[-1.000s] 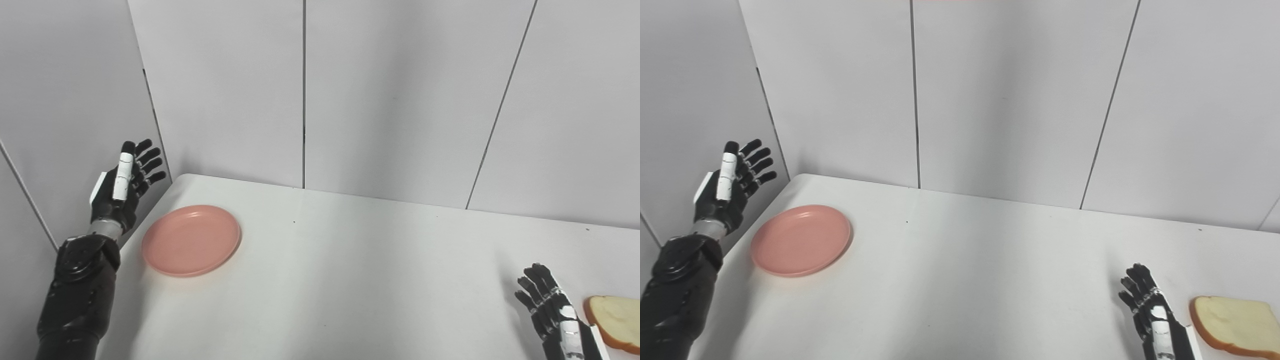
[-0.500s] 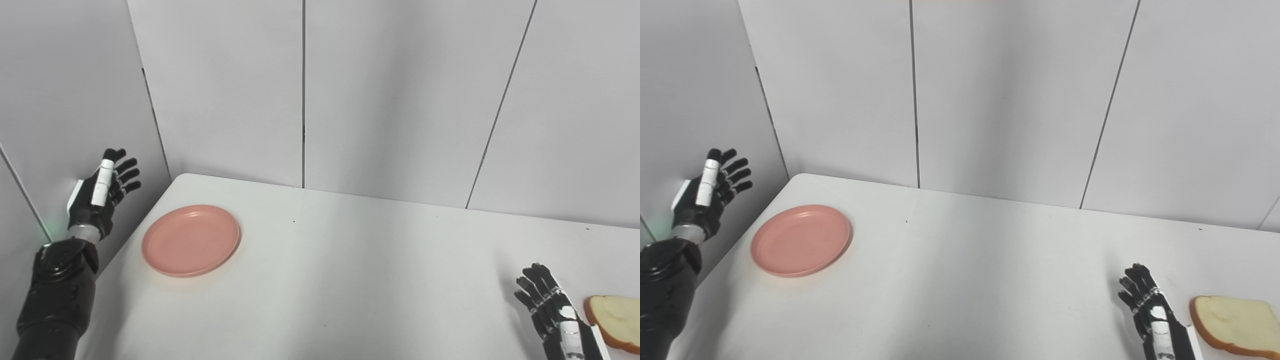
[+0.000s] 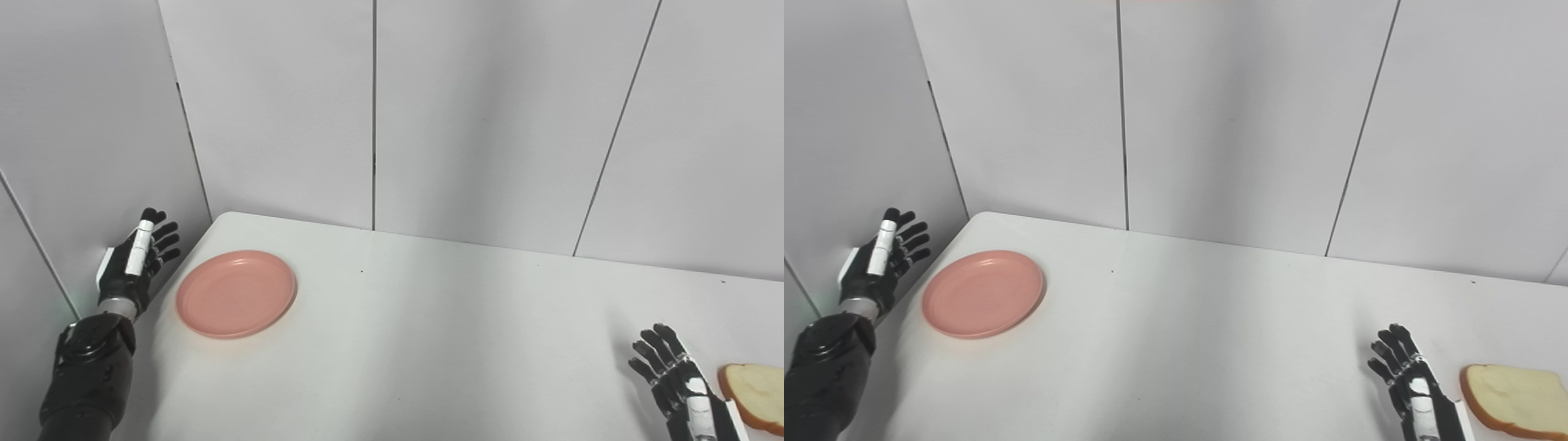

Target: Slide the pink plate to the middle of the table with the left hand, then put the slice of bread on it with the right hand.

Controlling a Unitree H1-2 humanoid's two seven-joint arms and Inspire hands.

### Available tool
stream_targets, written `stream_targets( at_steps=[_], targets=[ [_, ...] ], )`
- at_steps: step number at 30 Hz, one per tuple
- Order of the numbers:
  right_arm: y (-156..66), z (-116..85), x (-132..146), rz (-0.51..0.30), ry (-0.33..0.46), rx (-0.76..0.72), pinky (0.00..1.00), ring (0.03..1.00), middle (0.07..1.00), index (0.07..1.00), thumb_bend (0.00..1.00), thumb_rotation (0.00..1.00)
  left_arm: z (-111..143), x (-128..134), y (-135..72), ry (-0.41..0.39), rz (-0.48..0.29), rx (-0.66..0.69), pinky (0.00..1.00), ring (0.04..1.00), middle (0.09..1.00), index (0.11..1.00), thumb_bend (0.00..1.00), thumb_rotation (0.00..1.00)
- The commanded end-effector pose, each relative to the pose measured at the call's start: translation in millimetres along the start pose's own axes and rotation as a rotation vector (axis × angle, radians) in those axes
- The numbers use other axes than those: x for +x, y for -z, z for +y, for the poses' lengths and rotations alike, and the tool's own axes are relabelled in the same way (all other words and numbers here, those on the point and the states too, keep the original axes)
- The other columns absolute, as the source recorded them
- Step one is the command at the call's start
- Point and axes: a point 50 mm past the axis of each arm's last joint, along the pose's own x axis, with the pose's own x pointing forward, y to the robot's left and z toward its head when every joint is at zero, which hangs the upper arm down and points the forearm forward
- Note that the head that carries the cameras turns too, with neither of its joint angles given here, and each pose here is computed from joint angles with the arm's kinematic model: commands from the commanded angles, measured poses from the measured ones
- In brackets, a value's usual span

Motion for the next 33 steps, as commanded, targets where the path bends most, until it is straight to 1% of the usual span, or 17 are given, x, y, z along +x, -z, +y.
stream_targets(
  at_steps=[1,4,8,12,15,18,19,20,25,26,28,33],
  targets=[
    [45,13,-47,0.181,0.038,0.068,0.86,0.88,0.886,0.898,0.83,0.92,-7,7,-17,0.003,-0.055,0.017,0.78,0.818,0.809,0.836,0.95,0.83],
    [44,13,-49,0.181,0.041,0.071,0.85,0.873,0.881,0.89,0.83,0.91,-16,6,-8,0.007,-0.035,-0.003,0.79,0.821,0.809,0.826,0.95,0.81],
    [44,13,-50,0.181,0.041,0.073,0.85,0.869,0.878,0.885,0.83,0.91,-24,5,-2,0.022,-0.023,-0.015,0.8,0.828,0.813,0.829,0.96,0.81],
    [43,13,-51,0.181,0.041,0.073,0.84,0.864,0.875,0.885,0.84,0.9,-32,4,2,0.048,-0.004,-0.016,0.78,0.836,0.825,0.821,0.97,0.8],
    [42,13,-53,0.182,0.041,0.073,0.84,0.866,0.876,0.885,0.84,0.9,-37,2,8,0.061,0.009,0.002,0.81,0.847,0.836,0.835,0.99,0.82],
    [41,13,-55,0.182,0.042,0.071,0.84,0.862,0.87,0.882,0.84,0.9,-43,0,14,0.064,0.019,-0.009,0.81,0.841,0.823,0.826,0.98,0.82],
    [41,13,-55,0.182,0.041,0.071,0.84,0.863,0.87,0.884,0.84,0.9,-45,-1,15,0.065,0.022,-0.02,0.77,0.832,0.819,0.826,0.98,0.81],
    [41,13,-55,0.182,0.04,0.069,0.84,0.863,0.87,0.885,0.84,0.9,-48,-1,16,0.071,0.022,-0.031,0.77,0.829,0.818,0.825,0.98,0.81],
    [42,13,-56,0.184,0.042,0.067,0.84,0.859,0.866,0.886,0.86,0.9,-59,-3,17,0.109,0.017,-0.047,0.78,0.832,0.825,0.844,0.96,0.82],
    [42,13,-56,0.183,0.043,0.067,0.83,0.856,0.861,0.884,0.85,0.9,-62,-3,17,0.116,0.016,-0.047,0.75,0.821,0.816,0.84,0.98,0.82],
    [42,13,-56,0.183,0.044,0.071,0.83,0.855,0.862,0.885,0.85,0.9,-67,-4,16,0.136,0.009,-0.05,0.73,0.818,0.813,0.845,0.98,0.81],
    [42,15,-57,0.179,0.045,0.069,0.83,0.853,0.858,0.884,0.84,0.9,-78,-6,14,0.164,0.003,-0.064,0.75,0.824,0.808,0.84,0.97,0.81]
  ],
)
